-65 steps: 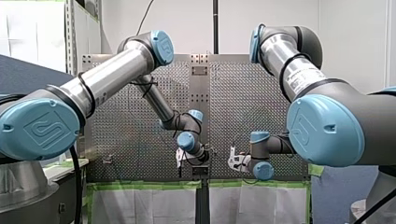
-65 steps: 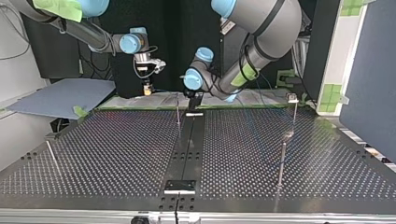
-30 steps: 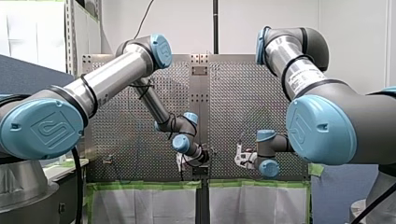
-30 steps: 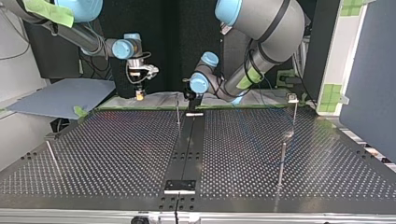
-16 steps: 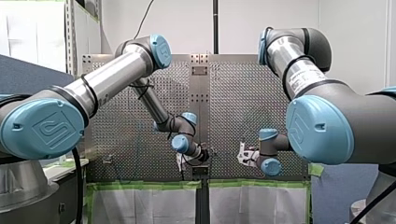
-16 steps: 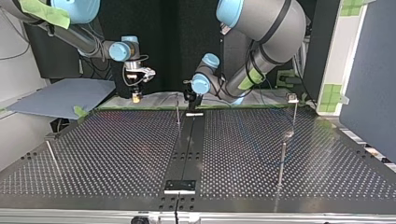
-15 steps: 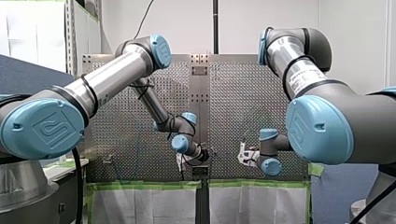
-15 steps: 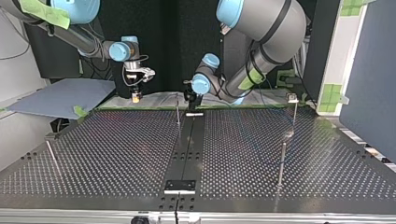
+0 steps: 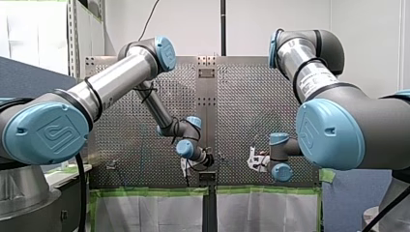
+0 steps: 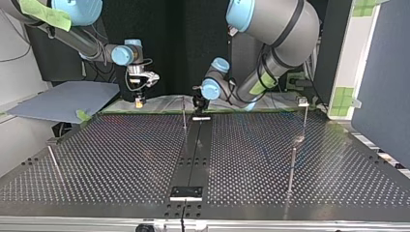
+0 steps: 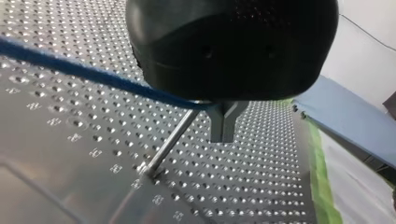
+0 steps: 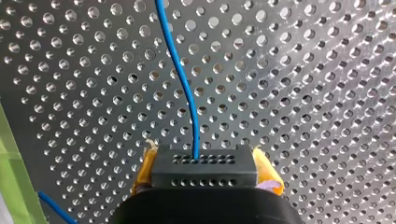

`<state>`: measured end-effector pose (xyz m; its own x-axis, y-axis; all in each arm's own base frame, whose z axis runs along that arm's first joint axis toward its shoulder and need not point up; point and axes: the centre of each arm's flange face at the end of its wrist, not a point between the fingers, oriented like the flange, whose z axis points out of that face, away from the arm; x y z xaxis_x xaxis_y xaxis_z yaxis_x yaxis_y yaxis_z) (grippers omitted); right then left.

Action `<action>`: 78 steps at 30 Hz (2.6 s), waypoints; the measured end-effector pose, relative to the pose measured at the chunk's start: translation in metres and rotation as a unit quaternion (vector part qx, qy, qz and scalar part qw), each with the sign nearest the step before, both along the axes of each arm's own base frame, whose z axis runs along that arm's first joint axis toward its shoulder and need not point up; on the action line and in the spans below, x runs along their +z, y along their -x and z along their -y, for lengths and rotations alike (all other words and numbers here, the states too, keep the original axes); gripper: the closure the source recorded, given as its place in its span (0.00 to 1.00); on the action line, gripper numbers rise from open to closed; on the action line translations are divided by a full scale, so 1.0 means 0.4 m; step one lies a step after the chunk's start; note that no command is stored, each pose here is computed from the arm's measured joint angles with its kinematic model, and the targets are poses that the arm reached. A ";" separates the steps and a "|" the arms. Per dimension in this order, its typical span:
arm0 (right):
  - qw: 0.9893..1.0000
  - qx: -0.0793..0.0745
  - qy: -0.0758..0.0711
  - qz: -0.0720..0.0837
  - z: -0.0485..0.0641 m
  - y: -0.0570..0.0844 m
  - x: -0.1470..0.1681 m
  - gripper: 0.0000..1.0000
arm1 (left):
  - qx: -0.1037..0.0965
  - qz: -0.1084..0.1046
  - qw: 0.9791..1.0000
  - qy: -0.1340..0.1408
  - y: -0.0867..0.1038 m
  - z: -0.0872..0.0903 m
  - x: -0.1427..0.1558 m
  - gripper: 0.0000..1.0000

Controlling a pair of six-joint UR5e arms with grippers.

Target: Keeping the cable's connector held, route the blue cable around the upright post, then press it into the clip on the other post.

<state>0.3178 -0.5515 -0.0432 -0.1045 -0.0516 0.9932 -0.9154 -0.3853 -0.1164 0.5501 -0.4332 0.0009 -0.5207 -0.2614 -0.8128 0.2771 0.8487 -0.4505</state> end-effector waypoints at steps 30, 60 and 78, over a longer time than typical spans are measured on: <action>1.000 -0.009 0.016 0.003 0.089 0.017 0.020 1.00 | 0.041 0.016 0.999 -0.004 -0.050 -0.036 0.018 1.00; 1.000 0.000 0.020 0.002 0.121 0.017 0.031 1.00 | 0.046 0.073 0.996 -0.020 -0.081 -0.034 0.034 0.00; 1.000 0.000 0.015 0.001 0.119 0.017 0.029 1.00 | 0.027 0.052 0.991 -0.123 -0.014 -0.017 0.015 0.00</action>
